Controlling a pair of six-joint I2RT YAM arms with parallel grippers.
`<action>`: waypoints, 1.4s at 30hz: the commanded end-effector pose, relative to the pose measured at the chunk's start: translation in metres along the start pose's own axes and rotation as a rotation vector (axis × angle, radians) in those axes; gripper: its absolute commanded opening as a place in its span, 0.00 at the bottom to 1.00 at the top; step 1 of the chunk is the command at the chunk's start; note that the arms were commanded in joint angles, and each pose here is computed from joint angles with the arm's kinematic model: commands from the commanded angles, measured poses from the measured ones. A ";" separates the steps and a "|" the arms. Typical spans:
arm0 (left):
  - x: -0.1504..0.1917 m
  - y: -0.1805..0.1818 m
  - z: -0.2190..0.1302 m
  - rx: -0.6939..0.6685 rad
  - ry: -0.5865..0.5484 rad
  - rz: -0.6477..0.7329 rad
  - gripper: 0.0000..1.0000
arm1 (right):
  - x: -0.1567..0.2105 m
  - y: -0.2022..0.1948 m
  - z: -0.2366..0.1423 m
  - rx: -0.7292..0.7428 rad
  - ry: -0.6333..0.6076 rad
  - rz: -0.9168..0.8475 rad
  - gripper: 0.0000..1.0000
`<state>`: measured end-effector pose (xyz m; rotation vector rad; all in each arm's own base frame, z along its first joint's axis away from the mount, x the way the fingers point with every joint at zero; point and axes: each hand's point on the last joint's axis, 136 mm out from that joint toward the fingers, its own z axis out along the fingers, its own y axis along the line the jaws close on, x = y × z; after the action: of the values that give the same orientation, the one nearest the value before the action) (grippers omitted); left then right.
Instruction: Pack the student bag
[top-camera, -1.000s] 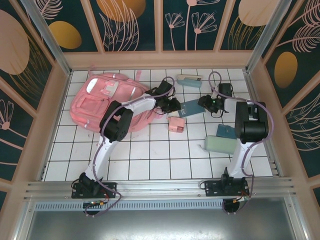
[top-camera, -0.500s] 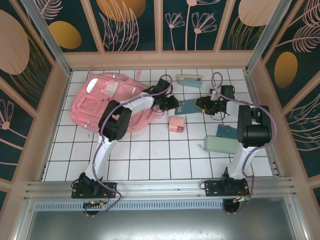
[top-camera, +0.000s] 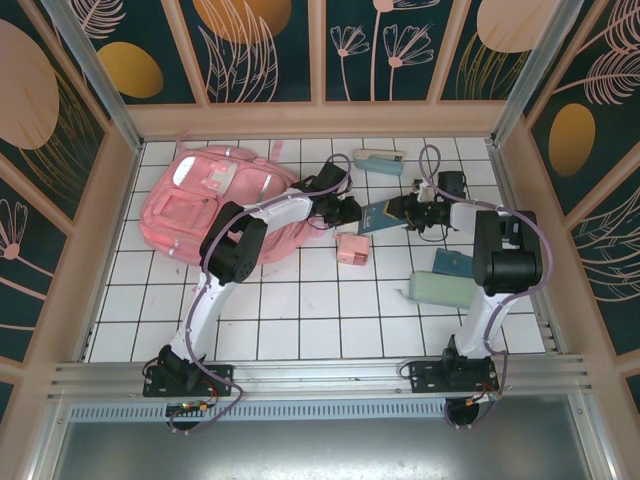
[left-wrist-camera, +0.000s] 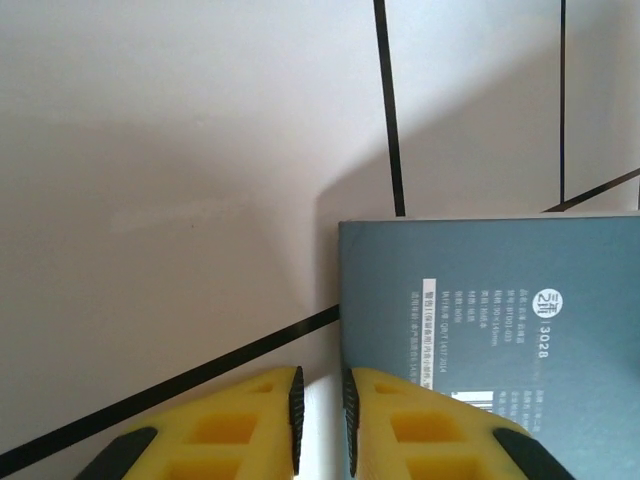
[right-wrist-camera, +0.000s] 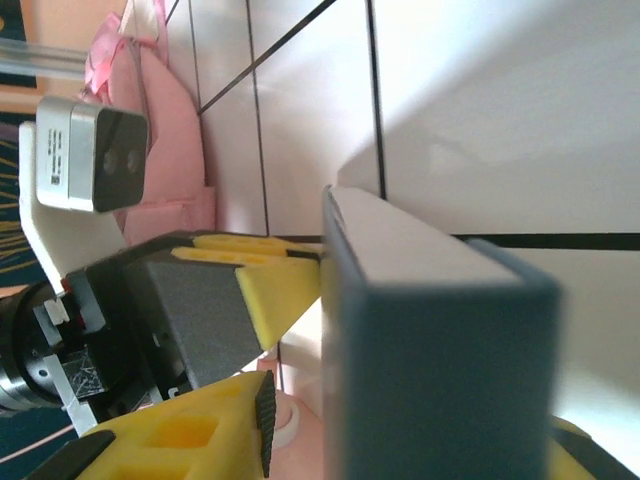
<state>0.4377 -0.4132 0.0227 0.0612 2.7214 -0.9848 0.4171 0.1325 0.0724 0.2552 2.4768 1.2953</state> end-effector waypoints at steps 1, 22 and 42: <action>0.018 0.009 0.006 -0.035 0.050 0.012 0.21 | -0.006 0.011 -0.017 0.000 -0.037 -0.023 0.31; -0.058 0.012 -0.164 -0.425 -0.245 0.246 0.40 | -0.008 0.077 -0.045 -0.124 -0.135 -0.056 0.00; -0.005 0.144 -0.207 -0.852 -0.117 0.300 0.39 | 0.019 0.126 -0.002 -0.206 -0.050 -0.108 0.00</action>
<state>0.4175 -0.1807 0.0828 0.2082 2.6885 0.2028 0.3945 0.2012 0.1624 0.1444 2.3090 1.4351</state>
